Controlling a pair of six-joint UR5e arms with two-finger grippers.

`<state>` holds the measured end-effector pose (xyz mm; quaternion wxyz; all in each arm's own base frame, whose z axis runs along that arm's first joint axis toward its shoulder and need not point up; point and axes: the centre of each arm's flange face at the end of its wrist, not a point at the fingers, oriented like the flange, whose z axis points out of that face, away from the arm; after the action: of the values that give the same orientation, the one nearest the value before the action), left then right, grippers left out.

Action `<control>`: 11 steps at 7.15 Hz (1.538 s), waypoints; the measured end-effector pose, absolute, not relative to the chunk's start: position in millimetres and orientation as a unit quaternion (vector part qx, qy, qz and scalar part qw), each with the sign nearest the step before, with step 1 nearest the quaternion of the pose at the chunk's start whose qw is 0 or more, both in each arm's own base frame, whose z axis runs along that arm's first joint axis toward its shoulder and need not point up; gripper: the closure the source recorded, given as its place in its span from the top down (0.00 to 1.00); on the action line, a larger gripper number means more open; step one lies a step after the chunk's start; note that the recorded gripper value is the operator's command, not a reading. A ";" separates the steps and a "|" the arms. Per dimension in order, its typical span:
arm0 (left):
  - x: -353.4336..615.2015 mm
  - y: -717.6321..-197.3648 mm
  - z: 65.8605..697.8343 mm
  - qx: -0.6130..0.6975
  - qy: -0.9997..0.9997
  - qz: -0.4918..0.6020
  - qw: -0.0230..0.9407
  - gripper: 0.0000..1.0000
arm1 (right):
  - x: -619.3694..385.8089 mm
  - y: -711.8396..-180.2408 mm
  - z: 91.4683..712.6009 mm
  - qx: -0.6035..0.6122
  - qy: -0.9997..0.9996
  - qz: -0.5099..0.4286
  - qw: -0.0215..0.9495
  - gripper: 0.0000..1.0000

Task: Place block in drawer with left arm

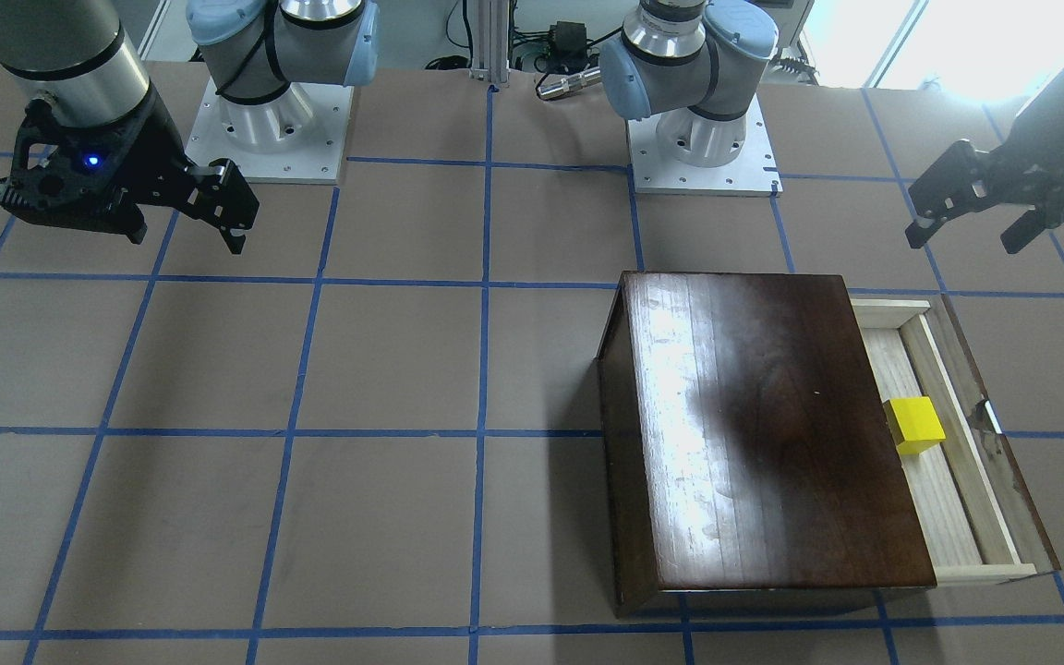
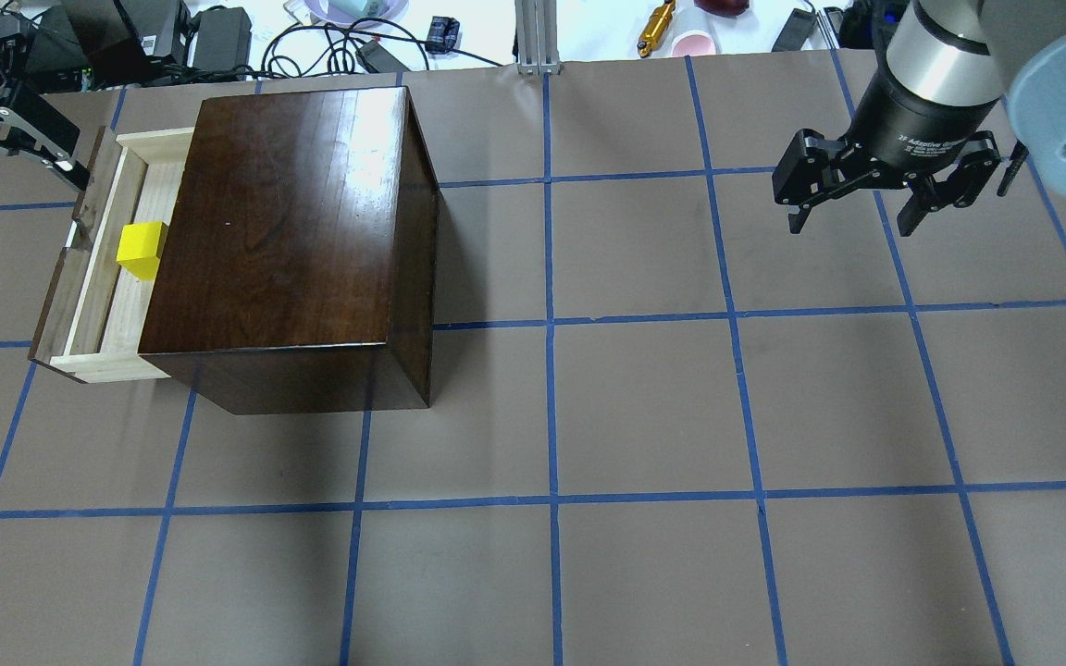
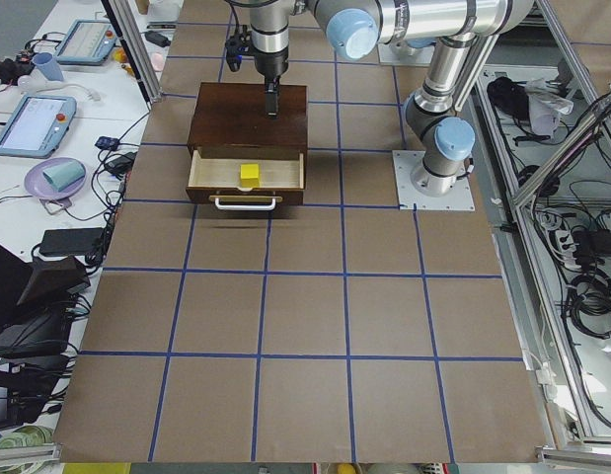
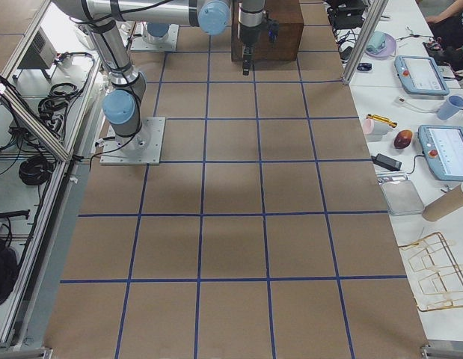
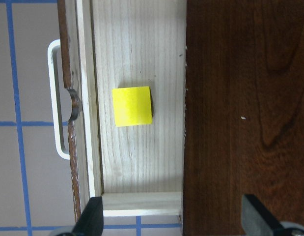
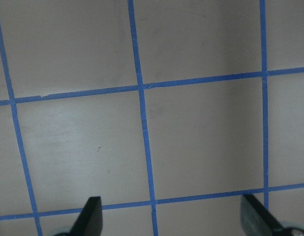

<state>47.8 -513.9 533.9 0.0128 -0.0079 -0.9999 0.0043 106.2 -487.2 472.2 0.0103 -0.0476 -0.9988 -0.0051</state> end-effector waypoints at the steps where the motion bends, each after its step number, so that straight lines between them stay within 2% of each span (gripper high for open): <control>1: 36.2 -512.4 534.9 -0.002 -1.000 0.000 0.014 1.00 | 106.2 -487.2 472.2 -0.048 -0.999 -0.005 0.010 1.00; 7: -91.2 -523.4 515.4 0.046 -0.999 -0.001 0.013 1.00 | 106.3 -487.2 472.2 -0.048 -0.999 -0.005 0.010 1.00; 11: -109.9 -531.3 502.6 0.029 -0.999 0.020 0.009 1.00 | 106.2 -487.2 472.2 -0.048 -0.999 -0.005 0.010 1.00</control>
<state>-109.9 -531.3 502.6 0.0095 0.0293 -0.9993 0.0204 106.2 -487.2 472.2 0.0099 -0.0476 -0.9988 -0.0051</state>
